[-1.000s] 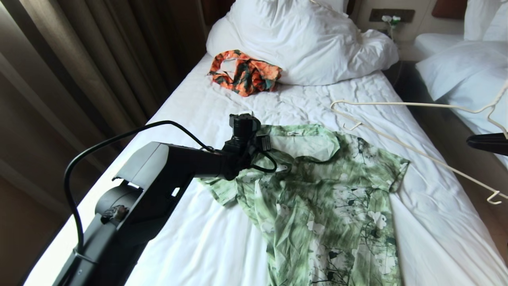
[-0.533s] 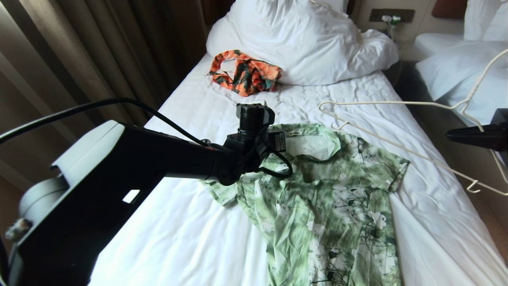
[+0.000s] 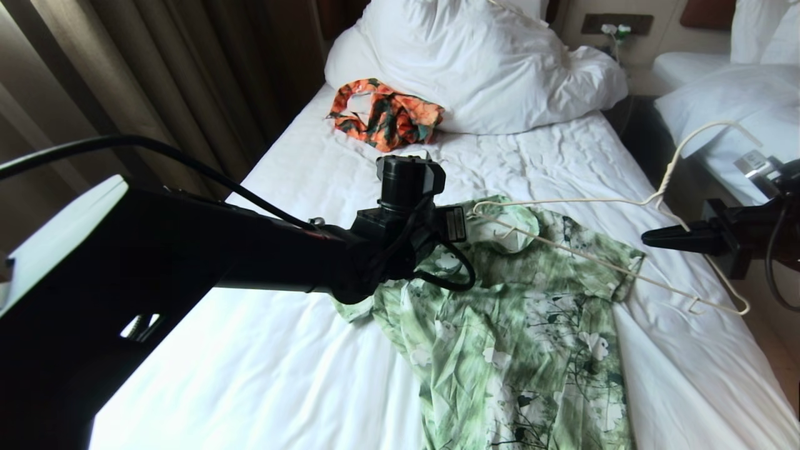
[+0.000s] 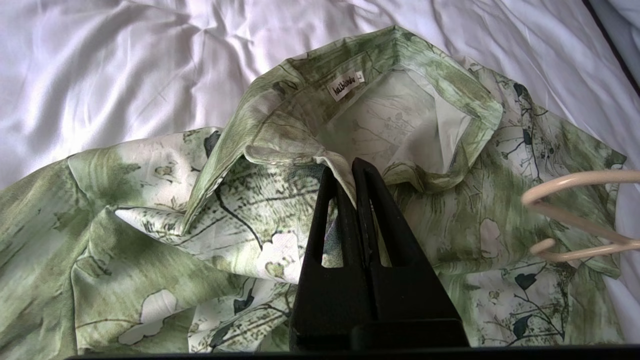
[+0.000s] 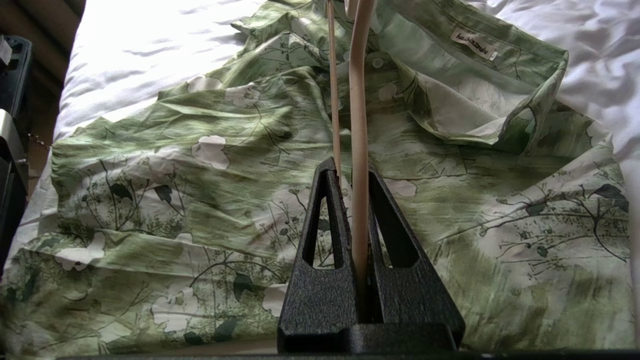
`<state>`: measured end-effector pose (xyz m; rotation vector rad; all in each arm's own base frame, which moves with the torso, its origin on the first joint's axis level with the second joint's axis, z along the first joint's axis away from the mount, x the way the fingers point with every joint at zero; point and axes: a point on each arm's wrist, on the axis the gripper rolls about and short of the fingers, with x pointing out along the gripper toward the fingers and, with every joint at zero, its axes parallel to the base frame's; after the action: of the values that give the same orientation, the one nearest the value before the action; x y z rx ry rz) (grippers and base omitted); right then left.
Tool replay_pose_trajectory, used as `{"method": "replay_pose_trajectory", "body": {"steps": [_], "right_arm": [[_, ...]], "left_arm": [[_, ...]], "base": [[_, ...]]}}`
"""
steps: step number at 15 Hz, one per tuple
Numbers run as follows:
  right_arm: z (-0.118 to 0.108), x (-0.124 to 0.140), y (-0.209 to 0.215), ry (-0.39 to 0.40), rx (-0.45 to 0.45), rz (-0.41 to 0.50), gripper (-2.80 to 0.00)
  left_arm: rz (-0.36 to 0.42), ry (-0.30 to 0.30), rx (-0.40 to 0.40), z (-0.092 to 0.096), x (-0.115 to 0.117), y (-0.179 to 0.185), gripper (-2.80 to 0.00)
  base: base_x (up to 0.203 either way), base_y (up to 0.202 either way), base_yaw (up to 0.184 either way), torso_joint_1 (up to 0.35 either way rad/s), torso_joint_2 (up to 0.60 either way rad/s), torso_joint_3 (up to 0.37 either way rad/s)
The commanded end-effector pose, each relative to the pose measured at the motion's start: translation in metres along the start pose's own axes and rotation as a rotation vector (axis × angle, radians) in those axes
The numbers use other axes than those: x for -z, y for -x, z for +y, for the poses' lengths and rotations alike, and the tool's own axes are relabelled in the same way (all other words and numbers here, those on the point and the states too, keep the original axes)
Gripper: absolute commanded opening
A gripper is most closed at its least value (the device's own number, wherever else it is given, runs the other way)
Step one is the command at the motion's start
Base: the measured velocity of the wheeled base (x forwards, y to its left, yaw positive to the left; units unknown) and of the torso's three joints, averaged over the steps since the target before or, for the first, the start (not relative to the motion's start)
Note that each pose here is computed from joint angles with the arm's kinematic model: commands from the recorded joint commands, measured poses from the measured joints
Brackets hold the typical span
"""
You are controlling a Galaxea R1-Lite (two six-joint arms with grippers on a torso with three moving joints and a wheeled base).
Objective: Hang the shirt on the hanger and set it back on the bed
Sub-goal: Hook one side of the shirt onto the hanger
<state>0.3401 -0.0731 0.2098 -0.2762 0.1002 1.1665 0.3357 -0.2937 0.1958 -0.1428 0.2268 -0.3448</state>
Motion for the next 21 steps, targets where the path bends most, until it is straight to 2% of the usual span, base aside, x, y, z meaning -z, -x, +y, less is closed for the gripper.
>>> {"method": "replay_pose_trajectory", "body": {"steps": [1,6,9,16,18,21], "right_arm": [[-0.012,0.018,-0.012,-0.012,-0.023,-0.002,-2.80],[-0.040,0.031,-0.032,0.042,-0.028,0.020,-2.80],[-0.056,0.030,-0.046,0.075,-0.038,0.013,-2.80],[-0.072,0.040,-0.086,0.099,-0.084,0.032,-2.80],[-0.075,0.040,-0.091,0.116,-0.074,0.039,-2.80],[-0.083,0.029,-0.100,0.136,-0.042,0.004,-2.80]], "left_arm": [[-0.006,0.005,0.002,-0.001,-0.002,0.002,-2.80],[-0.006,0.014,0.021,-0.009,-0.001,0.004,-2.80],[-0.008,0.014,0.026,-0.011,-0.001,0.004,-2.80],[-0.010,0.014,0.039,-0.015,-0.002,0.007,-2.80],[-0.008,0.013,0.039,-0.015,-0.001,0.006,-2.80],[-0.008,0.013,0.054,-0.020,0.000,0.009,-2.80]], "base": [[0.000,0.000,0.000,0.000,0.00,0.000],[0.000,0.000,0.000,0.000,0.00,0.000],[0.000,0.000,0.000,0.000,0.00,0.000],[0.000,0.000,0.000,0.000,0.00,0.000],[0.000,0.000,0.000,0.000,0.00,0.000],[0.000,0.000,0.000,0.000,0.00,0.000]]}}
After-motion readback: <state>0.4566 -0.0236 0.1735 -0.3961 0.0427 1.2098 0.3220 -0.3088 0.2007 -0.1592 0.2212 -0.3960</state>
